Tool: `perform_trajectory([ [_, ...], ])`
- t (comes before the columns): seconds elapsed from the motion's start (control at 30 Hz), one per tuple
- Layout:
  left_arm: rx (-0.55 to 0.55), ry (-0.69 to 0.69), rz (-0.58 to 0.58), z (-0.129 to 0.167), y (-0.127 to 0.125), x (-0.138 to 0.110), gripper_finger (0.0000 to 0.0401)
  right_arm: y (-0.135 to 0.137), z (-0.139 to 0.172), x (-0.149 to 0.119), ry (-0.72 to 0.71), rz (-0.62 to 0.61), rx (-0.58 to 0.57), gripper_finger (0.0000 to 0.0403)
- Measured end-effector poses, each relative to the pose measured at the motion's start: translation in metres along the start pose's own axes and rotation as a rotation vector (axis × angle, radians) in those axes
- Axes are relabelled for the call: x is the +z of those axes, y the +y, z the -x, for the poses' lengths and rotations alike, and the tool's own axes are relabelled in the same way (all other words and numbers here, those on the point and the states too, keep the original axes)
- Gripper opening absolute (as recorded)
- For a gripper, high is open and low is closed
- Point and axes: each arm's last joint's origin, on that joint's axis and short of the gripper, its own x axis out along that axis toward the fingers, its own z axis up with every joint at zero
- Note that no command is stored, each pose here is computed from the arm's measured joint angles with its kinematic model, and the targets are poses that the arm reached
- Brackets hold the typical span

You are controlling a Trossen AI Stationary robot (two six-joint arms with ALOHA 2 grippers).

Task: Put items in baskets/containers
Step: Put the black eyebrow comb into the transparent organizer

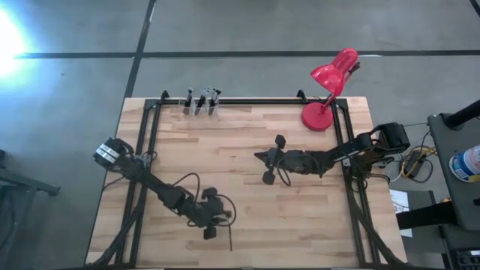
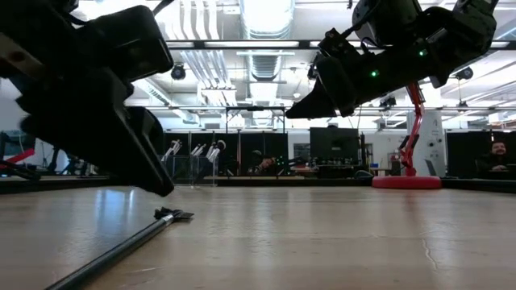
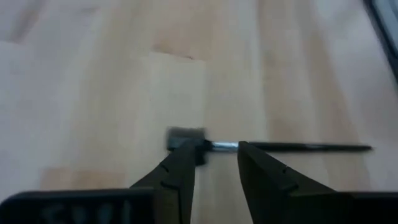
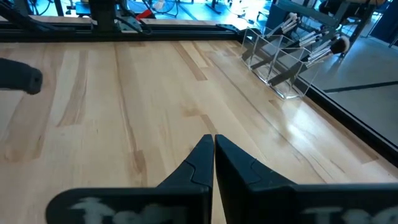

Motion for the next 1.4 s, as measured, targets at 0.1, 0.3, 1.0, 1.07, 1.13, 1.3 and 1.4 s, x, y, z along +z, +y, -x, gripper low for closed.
perform_trajectory([
  [0.1, 0.056, -0.004, -0.001, 0.0, 0.003, -0.002, 0.0115, 0.0, 0.0, 0.0, 0.0, 0.0, 0.0, 0.0008],
  [0.3, 0.08, 0.003, 0.002, 0.0, 0.006, -0.004, 0.0115, 0.0, 0.0, 0.0, 0.0, 0.0, 0.0, 0.0008],
  [1.0, 0.092, -0.005, -0.06, -0.018, 0.005, -0.013, 0.0115, 0.0, 0.0, 0.0, 0.0, 0.0, 0.0, 0.0008],
  [1.07, 0.086, -0.005, -0.069, -0.019, 0.005, -0.012, 0.0115, 0.0, 0.0, 0.0, 0.0, 0.0, 0.0, 0.0008],
  [1.13, 0.087, -0.005, -0.076, -0.019, 0.005, -0.012, 0.0112, 0.0, 0.0, 0.0, 0.0, 0.0, 0.0, 0.0008],
  [1.3, 0.097, -0.008, -0.106, -0.018, 0.006, -0.012, 0.0058, 0.0, 0.0, 0.0, 0.0, 0.0, 0.0, 0.0008],
  [1.4, 0.117, -0.022, -0.127, -0.017, 0.006, -0.01, 0.0011, 0.0, 0.0, 0.0, 0.0, 0.0, 0.0, 0.0008],
])
